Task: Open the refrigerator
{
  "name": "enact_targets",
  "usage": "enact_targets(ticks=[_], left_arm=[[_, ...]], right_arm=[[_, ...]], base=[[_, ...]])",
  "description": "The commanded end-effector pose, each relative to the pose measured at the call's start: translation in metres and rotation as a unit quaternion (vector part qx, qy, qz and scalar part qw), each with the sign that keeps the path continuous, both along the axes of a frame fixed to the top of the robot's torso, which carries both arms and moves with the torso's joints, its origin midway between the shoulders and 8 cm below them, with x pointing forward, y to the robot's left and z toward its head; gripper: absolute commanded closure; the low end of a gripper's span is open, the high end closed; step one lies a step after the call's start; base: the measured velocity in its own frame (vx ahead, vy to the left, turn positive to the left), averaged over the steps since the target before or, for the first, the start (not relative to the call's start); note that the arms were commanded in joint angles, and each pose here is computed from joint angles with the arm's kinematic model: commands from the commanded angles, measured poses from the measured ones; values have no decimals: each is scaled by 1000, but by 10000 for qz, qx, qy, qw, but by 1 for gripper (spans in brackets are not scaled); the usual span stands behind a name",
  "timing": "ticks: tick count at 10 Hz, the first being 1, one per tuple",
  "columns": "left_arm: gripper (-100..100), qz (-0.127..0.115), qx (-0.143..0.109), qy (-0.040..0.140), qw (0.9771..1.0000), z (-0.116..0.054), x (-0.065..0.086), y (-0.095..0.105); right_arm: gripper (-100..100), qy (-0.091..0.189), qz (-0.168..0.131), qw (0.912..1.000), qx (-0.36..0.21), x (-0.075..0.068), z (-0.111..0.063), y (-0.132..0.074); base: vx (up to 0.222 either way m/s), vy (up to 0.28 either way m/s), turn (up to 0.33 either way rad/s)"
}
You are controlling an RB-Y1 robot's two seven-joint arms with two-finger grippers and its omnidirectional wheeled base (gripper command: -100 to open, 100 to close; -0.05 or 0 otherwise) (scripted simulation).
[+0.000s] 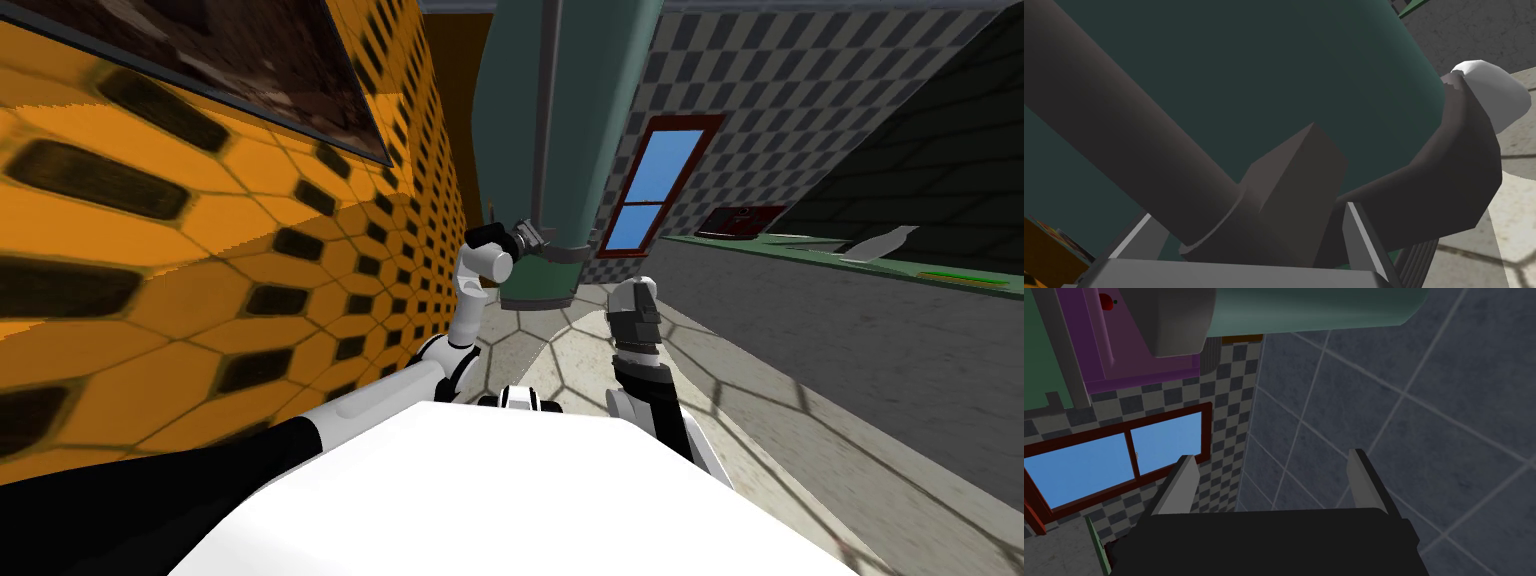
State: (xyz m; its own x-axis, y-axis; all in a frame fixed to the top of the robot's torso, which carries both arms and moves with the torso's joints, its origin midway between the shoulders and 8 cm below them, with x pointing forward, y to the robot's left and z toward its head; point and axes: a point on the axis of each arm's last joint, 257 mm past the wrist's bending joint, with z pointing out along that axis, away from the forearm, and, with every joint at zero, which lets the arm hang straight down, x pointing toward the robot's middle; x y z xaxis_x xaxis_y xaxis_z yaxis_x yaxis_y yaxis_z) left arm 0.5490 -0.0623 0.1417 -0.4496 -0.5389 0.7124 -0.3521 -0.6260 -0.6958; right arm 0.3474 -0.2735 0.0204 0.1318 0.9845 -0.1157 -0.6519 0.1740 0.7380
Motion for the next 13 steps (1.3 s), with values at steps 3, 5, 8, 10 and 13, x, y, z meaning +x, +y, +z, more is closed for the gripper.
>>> enact_targets(ticks=[3,5,8,10,13], left_arm=[[-100,-84,16,17,10000,24,-19,-1],[-100,-114,23,17,9999,34,-28,-2],[0,-136,126,195,9996,19,-27,-7],[0,-130,149,236,9995,15,-25,-7],[0,-121,158,269,9994,12,-24,-6]], right_arm=[[0,0,0,10000,-1,0,0,0],[0,0,0,10000,-1,0,0,0],[0,1,0,10000,-1,0,0,0],[0,1,0,10000,-1,0,0,0],[0,0,0,10000,-1,0,0,0]], base=[[40,-26,21],[32,-19,26],[17,-11,12],[0,0,0],[0,0,0]])
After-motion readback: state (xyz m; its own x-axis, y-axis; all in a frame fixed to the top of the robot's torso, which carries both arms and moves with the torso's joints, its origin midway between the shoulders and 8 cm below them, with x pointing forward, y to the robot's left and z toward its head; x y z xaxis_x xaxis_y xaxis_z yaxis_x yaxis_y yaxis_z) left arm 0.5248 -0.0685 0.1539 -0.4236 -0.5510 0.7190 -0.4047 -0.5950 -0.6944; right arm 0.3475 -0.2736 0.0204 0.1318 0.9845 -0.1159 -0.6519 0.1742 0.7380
